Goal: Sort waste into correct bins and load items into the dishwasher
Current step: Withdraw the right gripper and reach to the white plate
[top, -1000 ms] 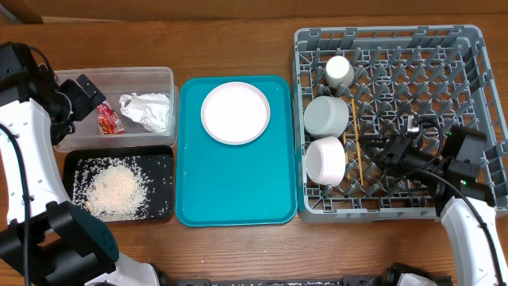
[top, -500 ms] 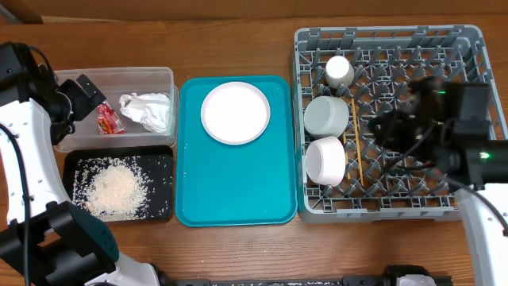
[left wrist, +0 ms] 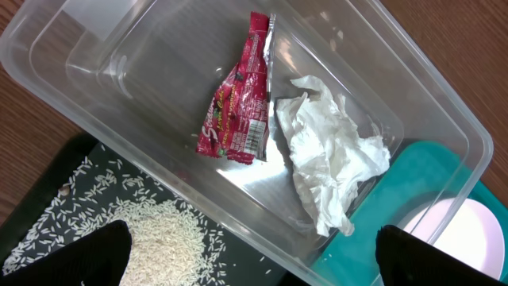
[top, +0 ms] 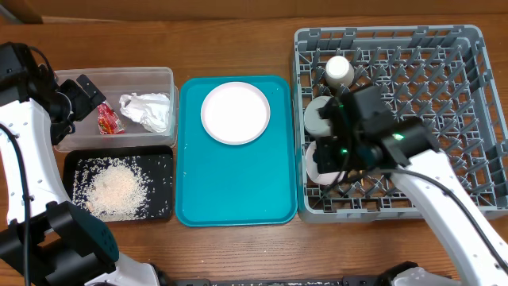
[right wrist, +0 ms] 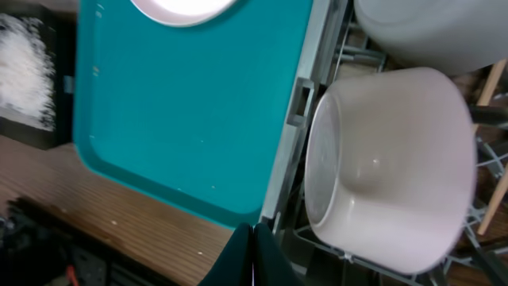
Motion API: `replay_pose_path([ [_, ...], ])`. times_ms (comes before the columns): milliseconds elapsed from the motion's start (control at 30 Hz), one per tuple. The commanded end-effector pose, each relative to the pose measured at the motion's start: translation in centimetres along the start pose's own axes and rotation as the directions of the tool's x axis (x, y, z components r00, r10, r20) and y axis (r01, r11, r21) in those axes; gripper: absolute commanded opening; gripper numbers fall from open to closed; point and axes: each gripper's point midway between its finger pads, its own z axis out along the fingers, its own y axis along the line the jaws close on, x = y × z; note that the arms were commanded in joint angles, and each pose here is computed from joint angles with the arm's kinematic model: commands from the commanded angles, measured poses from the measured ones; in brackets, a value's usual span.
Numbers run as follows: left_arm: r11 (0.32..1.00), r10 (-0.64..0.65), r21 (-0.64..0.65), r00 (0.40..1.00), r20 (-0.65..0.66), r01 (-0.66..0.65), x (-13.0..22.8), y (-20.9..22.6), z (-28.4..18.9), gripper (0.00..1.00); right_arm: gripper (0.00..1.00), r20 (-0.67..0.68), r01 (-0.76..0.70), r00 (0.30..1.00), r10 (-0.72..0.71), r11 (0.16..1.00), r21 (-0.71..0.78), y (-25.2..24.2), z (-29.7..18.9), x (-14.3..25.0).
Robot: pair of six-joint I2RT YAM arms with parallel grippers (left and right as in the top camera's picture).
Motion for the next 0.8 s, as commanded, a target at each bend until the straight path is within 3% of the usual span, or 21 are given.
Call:
replay_pose_path([
  [0, 1.000, 0.029, 0.003, 0.999, 0.025, -0.029, -0.1, -0.2, -1.0, 1.00, 0.04, -0.029, -0.004, 1.000, 0.007, 0.996, 0.087, -1.4, 1.2, -0.3],
  [200, 1.000, 0.029, 0.003, 0.999, 0.025, -0.029, -0.1, -0.2, -1.0, 1.00, 0.04, 0.011, -0.157, 0.986, 0.166, 0.906, 0.393, -7.0, 1.2, 0.0],
  [333, 1.000, 0.029, 0.003, 0.999, 0.025, -0.029, -0.1, -0.2, -1.0, 1.00, 0.04, 0.056, -0.175, 0.984, 0.169, 0.874, 0.454, -8.1, 0.4, -0.5],
  [533, 1.000, 0.029, 0.003, 0.999, 0.025, -0.029, -0.1, -0.2, -1.0, 1.00, 0.04, 0.111, -0.184, 0.982, 0.152, 0.893, 0.410, -6.9, -0.5, -2.4],
  [767, 1.000, 0.029, 0.003, 0.999, 0.025, -0.029, -0.1, -0.2, -1.0, 1.00, 0.05, 0.185, -0.084, 0.980, 0.068, 0.993, 0.084, 0.0, -1.8, -6.8],
])
